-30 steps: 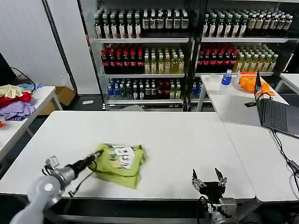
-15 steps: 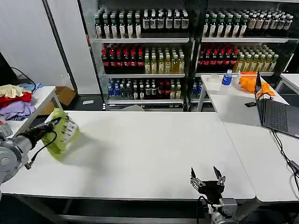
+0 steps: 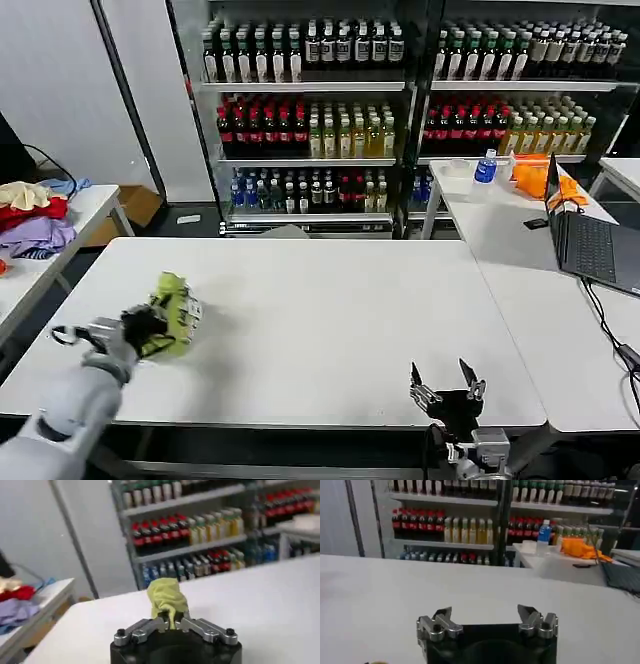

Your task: Fold and organize the clothes.

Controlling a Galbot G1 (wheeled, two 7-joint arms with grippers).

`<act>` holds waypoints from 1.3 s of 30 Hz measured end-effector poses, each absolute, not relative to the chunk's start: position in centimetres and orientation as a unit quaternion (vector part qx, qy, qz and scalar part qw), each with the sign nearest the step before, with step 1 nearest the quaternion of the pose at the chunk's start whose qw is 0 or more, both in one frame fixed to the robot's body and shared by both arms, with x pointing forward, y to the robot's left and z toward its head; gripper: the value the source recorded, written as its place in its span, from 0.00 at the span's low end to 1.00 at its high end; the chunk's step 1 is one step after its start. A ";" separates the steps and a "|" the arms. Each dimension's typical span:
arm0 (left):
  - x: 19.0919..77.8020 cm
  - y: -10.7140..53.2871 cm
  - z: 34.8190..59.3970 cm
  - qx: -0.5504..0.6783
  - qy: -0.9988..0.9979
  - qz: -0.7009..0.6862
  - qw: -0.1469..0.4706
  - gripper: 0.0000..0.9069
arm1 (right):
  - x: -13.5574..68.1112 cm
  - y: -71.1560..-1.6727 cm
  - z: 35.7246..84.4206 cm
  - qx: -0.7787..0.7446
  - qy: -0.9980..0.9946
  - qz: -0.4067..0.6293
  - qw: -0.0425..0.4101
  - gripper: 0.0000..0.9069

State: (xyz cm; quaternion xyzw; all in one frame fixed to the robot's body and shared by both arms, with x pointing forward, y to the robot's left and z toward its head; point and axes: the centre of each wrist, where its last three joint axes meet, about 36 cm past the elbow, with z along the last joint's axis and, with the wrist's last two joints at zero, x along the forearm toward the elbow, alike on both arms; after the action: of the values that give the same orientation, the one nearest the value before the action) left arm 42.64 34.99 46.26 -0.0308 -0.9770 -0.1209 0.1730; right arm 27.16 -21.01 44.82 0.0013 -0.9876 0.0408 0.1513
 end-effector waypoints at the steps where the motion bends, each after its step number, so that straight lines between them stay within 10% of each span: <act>1: 42.4 34.2 46.0 -0.037 -0.976 -0.127 0.172 0.02 | 27.1 -21.0 44.8 0.001 -0.988 0.041 0.152 1.00; 28: 44.4 15.1 41.9 -0.155 -0.957 0.023 0.246 0.03 | 27.6 -21.0 45.2 0.001 -0.988 0.042 0.145 1.00; 29: 44.7 14.6 42.0 -0.158 -0.956 0.029 0.245 0.10 | 27.7 -21.0 45.2 0.001 -0.989 0.043 0.145 1.00; 31: 45.5 13.4 42.1 -0.164 -0.955 0.040 0.245 1.00 | 27.8 -21.0 45.1 0.001 -0.989 0.043 0.143 1.00; 39: 47.1 10.9 42.6 -0.194 -0.954 0.080 0.212 1.00 | 28.4 -20.9 44.8 0.007 -0.991 0.039 0.130 1.00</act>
State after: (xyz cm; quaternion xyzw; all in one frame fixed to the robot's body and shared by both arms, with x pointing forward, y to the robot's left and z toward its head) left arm 47.14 10.94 42.56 -0.1944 -0.9543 0.0804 0.2122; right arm 28.37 -20.94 44.76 0.0073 -0.9907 0.0390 0.1298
